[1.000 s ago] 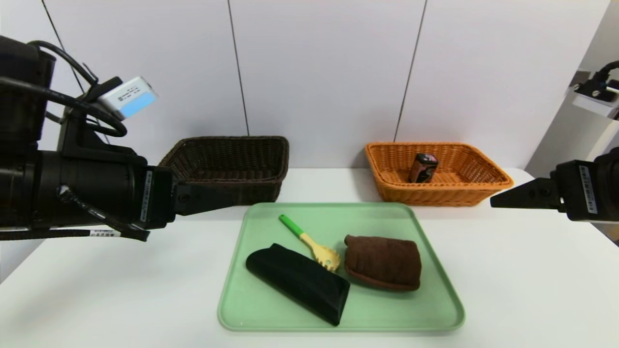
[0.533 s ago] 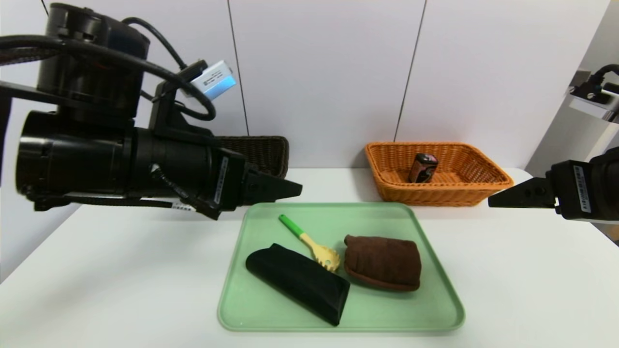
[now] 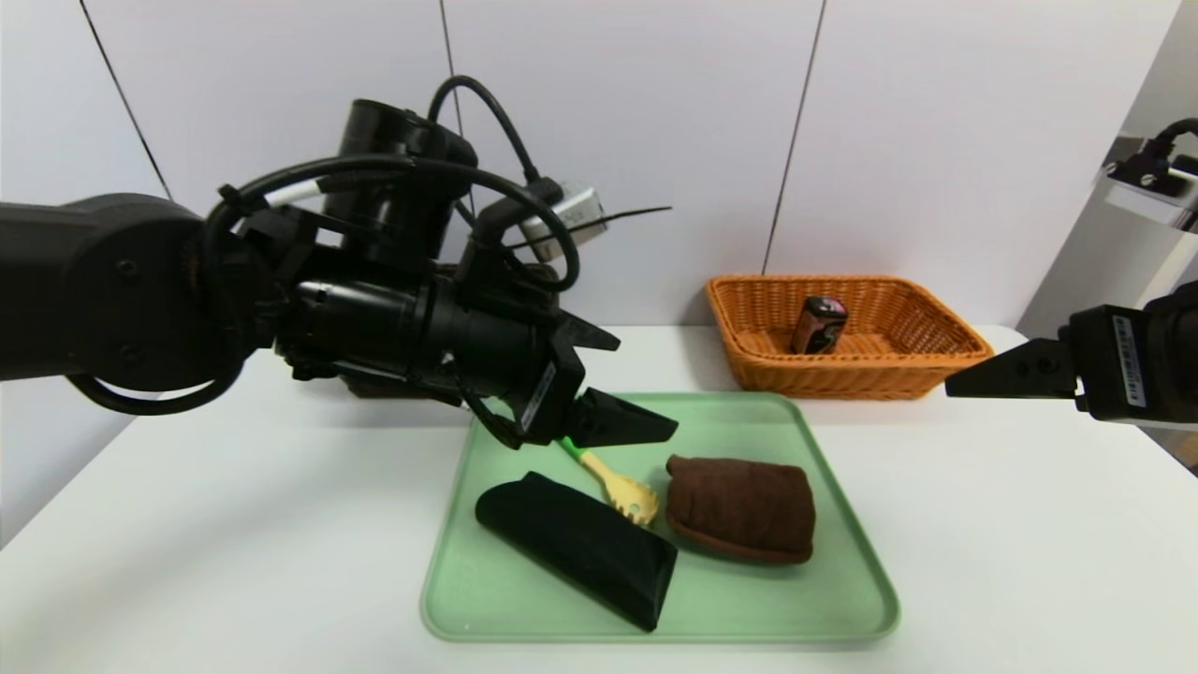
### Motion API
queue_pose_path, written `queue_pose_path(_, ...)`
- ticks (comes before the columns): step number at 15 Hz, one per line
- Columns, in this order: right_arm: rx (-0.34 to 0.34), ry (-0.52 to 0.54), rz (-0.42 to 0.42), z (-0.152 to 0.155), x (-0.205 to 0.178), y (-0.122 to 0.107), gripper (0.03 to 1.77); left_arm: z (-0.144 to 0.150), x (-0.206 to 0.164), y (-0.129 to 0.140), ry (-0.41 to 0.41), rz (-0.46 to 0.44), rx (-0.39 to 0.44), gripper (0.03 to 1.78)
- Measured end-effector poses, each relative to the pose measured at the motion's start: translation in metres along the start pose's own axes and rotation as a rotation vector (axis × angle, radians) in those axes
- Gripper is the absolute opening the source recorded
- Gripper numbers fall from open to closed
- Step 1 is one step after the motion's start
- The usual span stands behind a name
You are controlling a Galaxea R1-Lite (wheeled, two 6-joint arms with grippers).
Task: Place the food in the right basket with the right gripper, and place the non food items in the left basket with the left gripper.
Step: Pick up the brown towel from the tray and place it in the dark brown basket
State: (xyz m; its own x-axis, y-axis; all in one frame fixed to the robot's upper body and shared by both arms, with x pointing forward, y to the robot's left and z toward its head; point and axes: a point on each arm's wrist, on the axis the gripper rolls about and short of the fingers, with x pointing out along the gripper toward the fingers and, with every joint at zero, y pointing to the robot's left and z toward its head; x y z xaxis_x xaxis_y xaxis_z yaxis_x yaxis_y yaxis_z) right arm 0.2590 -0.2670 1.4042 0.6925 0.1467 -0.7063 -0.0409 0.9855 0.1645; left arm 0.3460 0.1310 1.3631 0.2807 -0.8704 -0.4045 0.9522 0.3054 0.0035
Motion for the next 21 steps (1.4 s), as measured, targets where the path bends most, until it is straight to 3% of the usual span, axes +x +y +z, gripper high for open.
queue_pose_path(4,0.024,0.000,-0.001,-0.001,-0.001,-0.001,1.70,-0.010,0.033,0.001,0.047,-0.052,0.095,1.69)
queue_pose_path(9,0.030,-0.004,-0.003,-0.001,-0.002,-0.002,1.70,-0.011,0.079,-0.011,0.077,-0.129,0.135,1.69)
queue_pose_path(13,0.031,0.003,-0.005,-0.001,-0.001,-0.002,1.70,-0.018,0.117,-0.016,0.116,-0.135,0.178,1.69)
queue_pose_path(21,0.046,0.020,-0.031,-0.004,0.004,-0.008,1.70,-0.050,0.162,-0.008,0.199,-0.163,0.164,1.69)
